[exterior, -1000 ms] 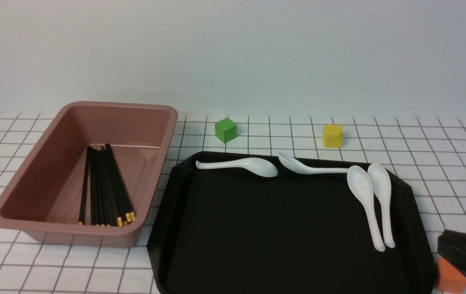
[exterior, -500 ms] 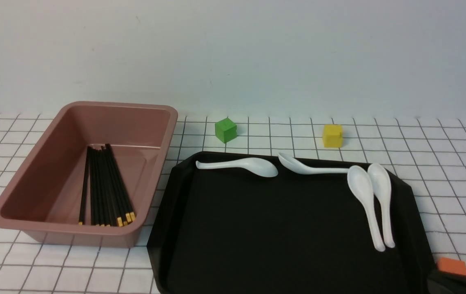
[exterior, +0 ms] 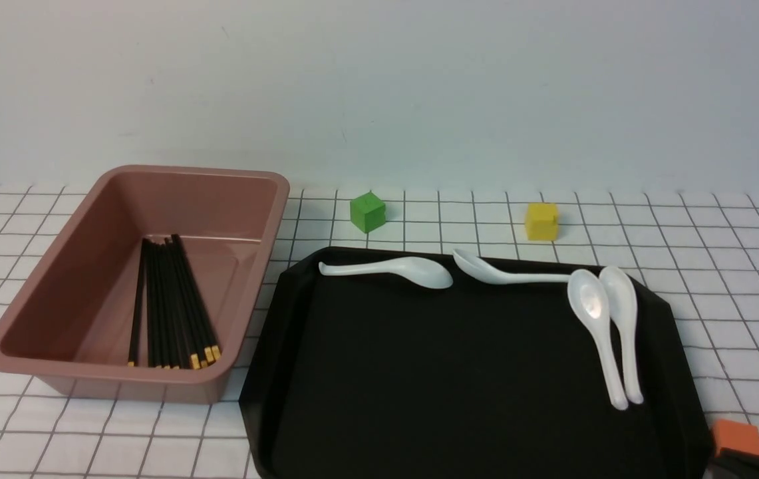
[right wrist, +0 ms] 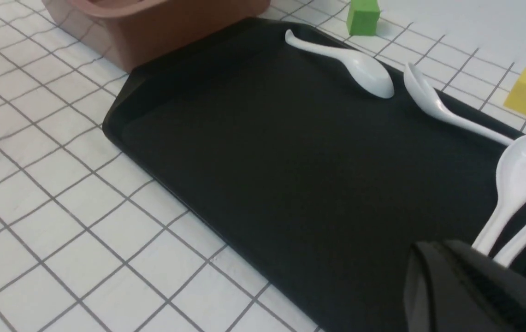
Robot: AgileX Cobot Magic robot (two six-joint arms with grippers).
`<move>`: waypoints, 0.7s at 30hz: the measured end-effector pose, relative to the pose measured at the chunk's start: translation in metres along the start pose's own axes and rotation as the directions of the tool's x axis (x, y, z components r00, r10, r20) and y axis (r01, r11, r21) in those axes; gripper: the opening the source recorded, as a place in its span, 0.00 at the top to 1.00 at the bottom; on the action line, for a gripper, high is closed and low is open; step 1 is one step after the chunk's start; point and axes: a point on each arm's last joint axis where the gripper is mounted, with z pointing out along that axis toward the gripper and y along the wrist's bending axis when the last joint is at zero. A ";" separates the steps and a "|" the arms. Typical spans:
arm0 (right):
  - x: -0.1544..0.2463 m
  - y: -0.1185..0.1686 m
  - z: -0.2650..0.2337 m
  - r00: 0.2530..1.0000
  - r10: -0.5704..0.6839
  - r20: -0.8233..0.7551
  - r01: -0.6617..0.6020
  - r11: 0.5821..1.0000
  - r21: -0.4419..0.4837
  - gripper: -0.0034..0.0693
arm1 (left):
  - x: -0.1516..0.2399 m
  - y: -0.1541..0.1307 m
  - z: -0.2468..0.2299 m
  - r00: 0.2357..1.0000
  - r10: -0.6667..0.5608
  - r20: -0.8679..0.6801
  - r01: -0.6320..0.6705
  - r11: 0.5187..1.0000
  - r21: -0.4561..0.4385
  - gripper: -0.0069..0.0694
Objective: On white black tablecloth take chopsticks from black tray and put them in box.
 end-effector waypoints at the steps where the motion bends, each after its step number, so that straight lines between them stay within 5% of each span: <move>1: 0.009 -0.004 -0.001 1.000 0.029 0.004 -0.029 0.999 0.039 0.90 | 0.000 0.000 0.000 1.000 0.000 0.000 0.000 1.000 0.000 0.60; 5: 0.031 -0.012 -0.002 0.994 0.114 -0.001 -0.112 0.984 0.139 0.89 | 0.000 0.000 0.000 1.000 0.000 0.000 0.000 1.000 0.000 0.60; 13: 0.068 -0.027 -0.016 0.965 0.222 0.140 -0.260 0.884 0.389 0.88 | 0.000 0.000 0.000 1.000 0.000 0.000 0.000 1.000 0.000 0.60; 21: 0.076 -0.029 -0.024 0.951 0.240 0.197 -0.307 0.826 0.473 0.86 | 0.000 0.000 0.000 1.000 0.000 0.000 0.000 1.000 0.000 0.60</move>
